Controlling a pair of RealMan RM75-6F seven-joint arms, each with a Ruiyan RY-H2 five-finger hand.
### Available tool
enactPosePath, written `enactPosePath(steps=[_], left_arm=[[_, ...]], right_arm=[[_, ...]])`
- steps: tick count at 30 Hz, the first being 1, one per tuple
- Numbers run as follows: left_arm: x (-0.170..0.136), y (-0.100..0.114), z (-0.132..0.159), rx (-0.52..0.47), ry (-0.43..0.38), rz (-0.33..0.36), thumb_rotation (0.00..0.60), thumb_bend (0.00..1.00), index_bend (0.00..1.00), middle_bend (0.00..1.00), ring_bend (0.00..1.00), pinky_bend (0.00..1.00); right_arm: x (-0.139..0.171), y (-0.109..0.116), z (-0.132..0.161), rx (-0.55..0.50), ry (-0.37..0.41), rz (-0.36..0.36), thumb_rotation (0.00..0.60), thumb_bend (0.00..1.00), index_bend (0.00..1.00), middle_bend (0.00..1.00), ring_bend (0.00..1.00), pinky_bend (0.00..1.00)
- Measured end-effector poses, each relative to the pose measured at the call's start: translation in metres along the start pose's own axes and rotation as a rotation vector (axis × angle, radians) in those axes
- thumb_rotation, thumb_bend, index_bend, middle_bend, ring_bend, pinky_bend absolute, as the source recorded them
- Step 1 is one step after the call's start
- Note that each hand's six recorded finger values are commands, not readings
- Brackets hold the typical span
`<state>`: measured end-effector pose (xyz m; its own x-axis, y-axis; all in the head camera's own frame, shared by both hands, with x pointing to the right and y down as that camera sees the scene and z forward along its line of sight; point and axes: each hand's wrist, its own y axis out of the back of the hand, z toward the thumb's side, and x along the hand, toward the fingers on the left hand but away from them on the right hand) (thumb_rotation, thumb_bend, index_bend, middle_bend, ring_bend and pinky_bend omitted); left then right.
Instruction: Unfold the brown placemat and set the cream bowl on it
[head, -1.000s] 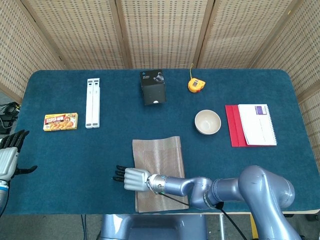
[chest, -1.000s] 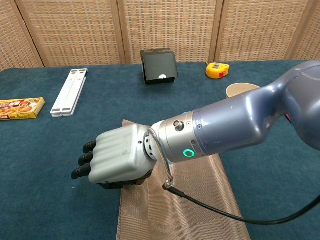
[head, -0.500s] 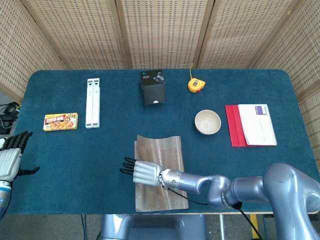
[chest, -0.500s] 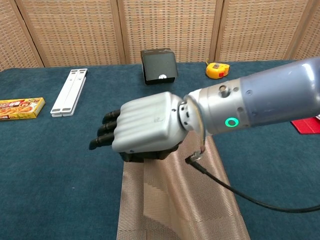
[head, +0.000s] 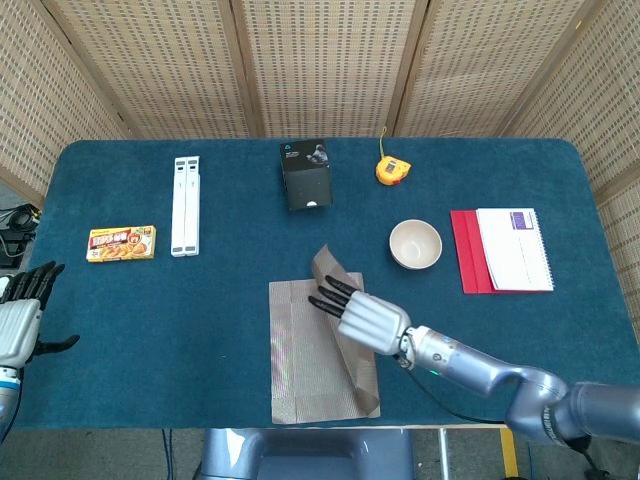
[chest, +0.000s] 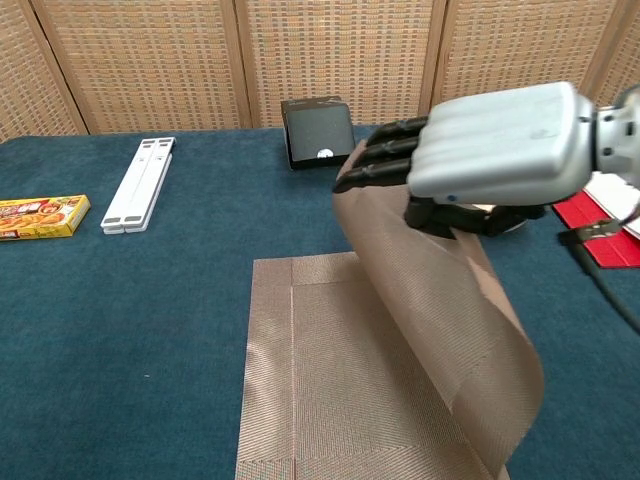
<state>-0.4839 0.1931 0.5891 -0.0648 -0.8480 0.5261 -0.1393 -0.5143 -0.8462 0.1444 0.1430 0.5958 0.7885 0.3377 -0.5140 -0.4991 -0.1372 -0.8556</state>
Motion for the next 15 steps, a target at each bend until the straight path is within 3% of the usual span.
enactPosePath(steps=[7, 15], left_arm=[[-0.004, 0.009, -0.002, -0.018, 0.0, 0.028, 0.6, 0.0, 0.0, 0.0, 0.0, 0.0], [-0.008, 0.01, 0.0, -0.018, -0.012, 0.038, 0.6, 0.0, 0.0, 0.0, 0.0, 0.0]], right_arm=[[0.051, -0.033, -0.015, -0.063, -0.108, 0.017, 0.6, 0.84, 0.79, 0.0, 0.0, 0.0], [0.097, -0.075, -0.031, -0.094, -0.176, 0.076, 0.6, 0.84, 0.79, 0.0, 0.0, 0.0]])
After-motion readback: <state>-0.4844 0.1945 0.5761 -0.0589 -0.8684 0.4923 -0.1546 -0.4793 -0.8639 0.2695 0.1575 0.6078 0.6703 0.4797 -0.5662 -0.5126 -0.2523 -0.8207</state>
